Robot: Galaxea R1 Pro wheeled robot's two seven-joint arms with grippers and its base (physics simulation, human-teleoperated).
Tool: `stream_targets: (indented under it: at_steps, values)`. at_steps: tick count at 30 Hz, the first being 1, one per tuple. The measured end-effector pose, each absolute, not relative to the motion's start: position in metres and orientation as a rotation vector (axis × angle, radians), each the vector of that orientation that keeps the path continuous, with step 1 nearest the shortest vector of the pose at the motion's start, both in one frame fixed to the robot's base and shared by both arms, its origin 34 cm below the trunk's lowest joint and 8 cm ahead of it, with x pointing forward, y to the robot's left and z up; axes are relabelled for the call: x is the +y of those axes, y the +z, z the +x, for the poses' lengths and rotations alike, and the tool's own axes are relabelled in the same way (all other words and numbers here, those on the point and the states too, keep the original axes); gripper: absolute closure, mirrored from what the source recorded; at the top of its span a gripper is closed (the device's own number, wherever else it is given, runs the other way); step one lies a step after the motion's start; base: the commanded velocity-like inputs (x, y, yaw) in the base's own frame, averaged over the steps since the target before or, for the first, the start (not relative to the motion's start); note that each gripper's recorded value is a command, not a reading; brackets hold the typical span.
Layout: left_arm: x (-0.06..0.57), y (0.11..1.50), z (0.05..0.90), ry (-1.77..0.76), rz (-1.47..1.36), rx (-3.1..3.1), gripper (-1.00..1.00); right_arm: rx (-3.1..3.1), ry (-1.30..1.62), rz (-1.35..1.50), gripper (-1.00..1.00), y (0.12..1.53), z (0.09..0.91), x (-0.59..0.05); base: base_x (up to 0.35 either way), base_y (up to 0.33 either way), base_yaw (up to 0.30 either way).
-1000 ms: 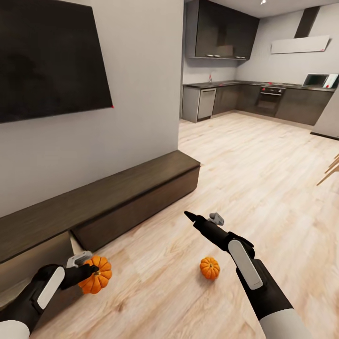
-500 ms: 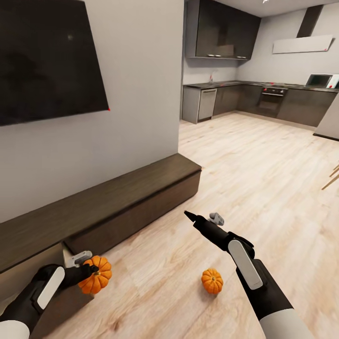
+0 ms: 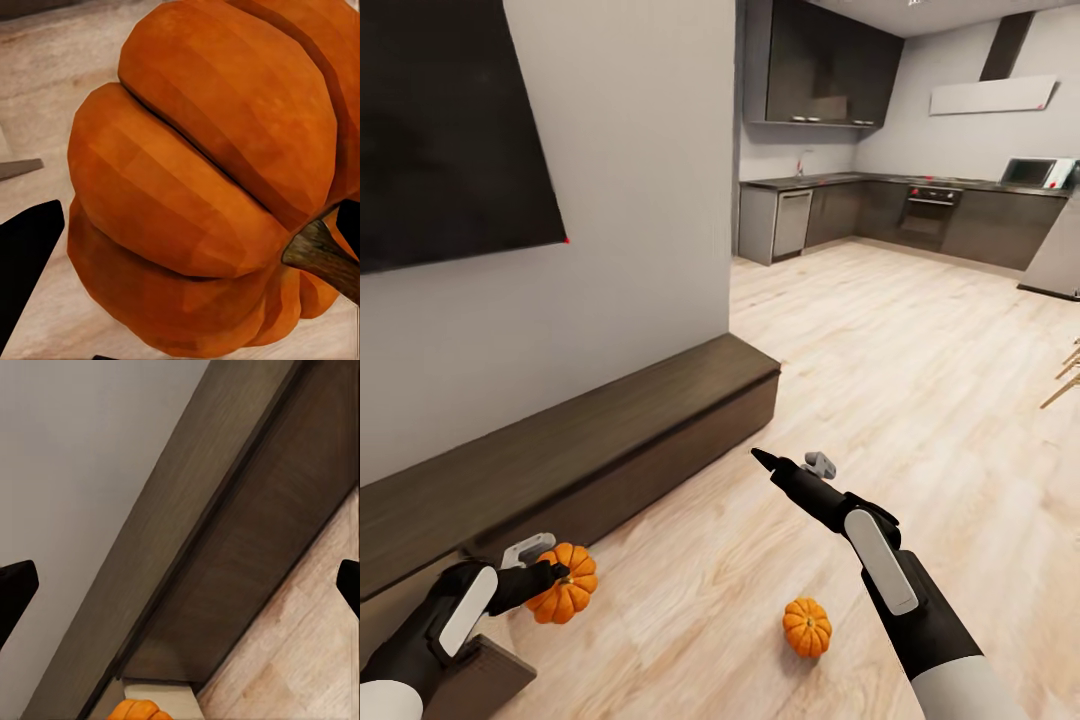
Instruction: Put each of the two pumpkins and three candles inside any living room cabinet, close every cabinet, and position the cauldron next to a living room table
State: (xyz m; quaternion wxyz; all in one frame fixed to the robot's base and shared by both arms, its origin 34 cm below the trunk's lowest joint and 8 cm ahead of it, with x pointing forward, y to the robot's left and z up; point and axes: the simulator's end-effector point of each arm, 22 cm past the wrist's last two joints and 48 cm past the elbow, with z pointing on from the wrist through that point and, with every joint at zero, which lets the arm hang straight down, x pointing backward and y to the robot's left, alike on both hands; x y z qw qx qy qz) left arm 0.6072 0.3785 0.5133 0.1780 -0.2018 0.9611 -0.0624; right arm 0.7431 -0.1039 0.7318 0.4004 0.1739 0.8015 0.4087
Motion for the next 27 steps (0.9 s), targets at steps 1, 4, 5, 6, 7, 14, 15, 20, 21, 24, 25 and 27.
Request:
stream_targets:
  at_steps: [1,4,5,6,7,14,15,20,21,24,25,27]
  values:
    - [0.3783,0.5138,0.6075,-0.178,-0.572,2.718,1.0,2.026,1.034,0.44,-1.0,0.7323,0.7431,-0.1039,0.202,-0.088,-0.239]
    - [0.3785,0.5148,0.6079,-0.177,-0.571,2.716,1.0,2.024,1.034,0.438,-1.0,0.7336,0.7431,-0.1039,0.202,-0.015,-0.247]
    - [0.3784,0.5152,0.6081,-0.178,-0.571,2.715,1.0,2.024,1.034,0.438,-1.0,0.7341,0.7431,-0.104,0.207,0.044,-0.251]
    - [0.3786,0.5156,0.6082,-0.177,-0.57,2.715,1.0,2.023,1.034,0.437,-1.0,0.7346,0.7432,-0.104,0.209,0.047,-0.252]
    - [0.3787,0.5159,0.6083,-0.176,-0.569,2.714,1.0,2.022,1.034,0.437,-1.0,0.7351,0.7432,-0.104,0.203,0.009,-0.252]
    - [0.3784,0.5185,0.6099,-0.18,-0.571,2.708,1.0,2.019,1.032,0.435,-1.0,0.7376,0.7433,-0.1044,0.09,0.039,-0.254]
    - [0.3787,0.5188,0.6099,-0.178,-0.569,2.708,1.0,2.019,1.031,0.435,-1.0,0.7378,0.7433,-0.1044,0.013,0.115,-0.254]
    - [0.3786,0.5207,0.6109,-0.18,-0.569,2.704,1.0,2.017,1.031,0.434,-1.0,0.7399,0.7433,-0.1045,0.004,0.062,-0.254]
    - [0.3784,0.5211,0.6111,-0.182,-0.57,2.702,1.0,2.016,1.031,0.433,-1.0,0.7403,0.7433,-0.1045,0.001,0.169,-0.254]
    - [0.3789,0.5221,0.6114,-0.179,-0.568,2.701,1.0,2.014,1.031,0.432,-1.0,0.7416,0.7433,-0.1045,0.0,0.142,-0.197]
    - [0.3786,0.5223,0.6116,-0.181,-0.569,2.7,1.0,2.014,1.031,0.432,-1.0,0.7419,0.7433,-0.1044,0.0,0.055,-0.085]
    - [0.3786,0.5225,0.6117,-0.181,-0.569,2.7,1.0,2.013,1.031,0.431,-1.0,0.7421,0.7433,-0.1044,0.0,0.078,-0.049]
